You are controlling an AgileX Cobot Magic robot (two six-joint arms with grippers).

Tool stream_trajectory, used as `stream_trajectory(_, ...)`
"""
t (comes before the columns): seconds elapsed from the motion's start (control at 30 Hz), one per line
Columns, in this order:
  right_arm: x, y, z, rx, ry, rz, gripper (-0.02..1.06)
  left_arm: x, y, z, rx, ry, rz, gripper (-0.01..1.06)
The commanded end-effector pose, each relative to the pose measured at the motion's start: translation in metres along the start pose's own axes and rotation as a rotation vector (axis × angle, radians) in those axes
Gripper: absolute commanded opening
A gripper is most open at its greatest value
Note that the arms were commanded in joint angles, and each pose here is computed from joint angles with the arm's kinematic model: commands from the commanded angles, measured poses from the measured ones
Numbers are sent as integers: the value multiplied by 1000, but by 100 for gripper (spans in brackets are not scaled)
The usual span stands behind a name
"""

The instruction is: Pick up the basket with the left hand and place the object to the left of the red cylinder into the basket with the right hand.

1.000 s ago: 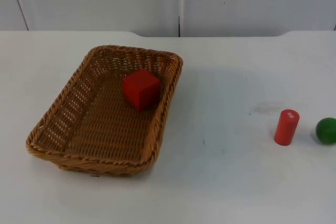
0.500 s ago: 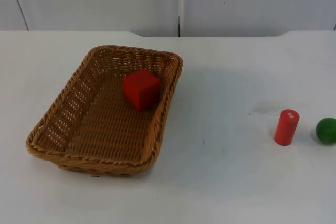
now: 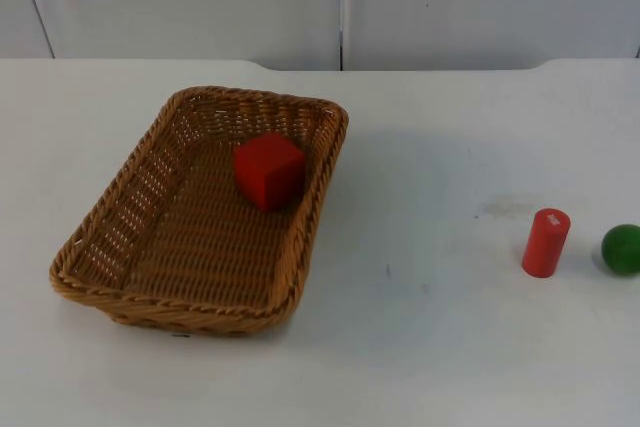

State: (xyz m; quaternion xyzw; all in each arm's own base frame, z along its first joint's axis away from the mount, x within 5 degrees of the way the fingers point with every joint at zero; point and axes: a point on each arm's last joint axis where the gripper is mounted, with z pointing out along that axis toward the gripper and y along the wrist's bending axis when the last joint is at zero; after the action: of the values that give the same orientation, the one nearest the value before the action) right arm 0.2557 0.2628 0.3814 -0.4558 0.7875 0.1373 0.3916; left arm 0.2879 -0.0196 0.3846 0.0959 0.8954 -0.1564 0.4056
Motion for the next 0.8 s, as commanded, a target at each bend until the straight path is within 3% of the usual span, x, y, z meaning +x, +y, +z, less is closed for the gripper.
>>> stream_trajectory(0.0, 10, 4, 6, 2, -25, 27, 77, 8, -2, -8, -26, -36, -6, 83)
stream_trajectory(0.27, 47, 12, 12, 6, -39, 74, 77, 51, -9, -25, -67, -83, -26, 83)
stream_trajectory(0.77, 74, 21, -14, 8, -55, 85, 77, 119, -32, -67, -94, -187, -9, 83)
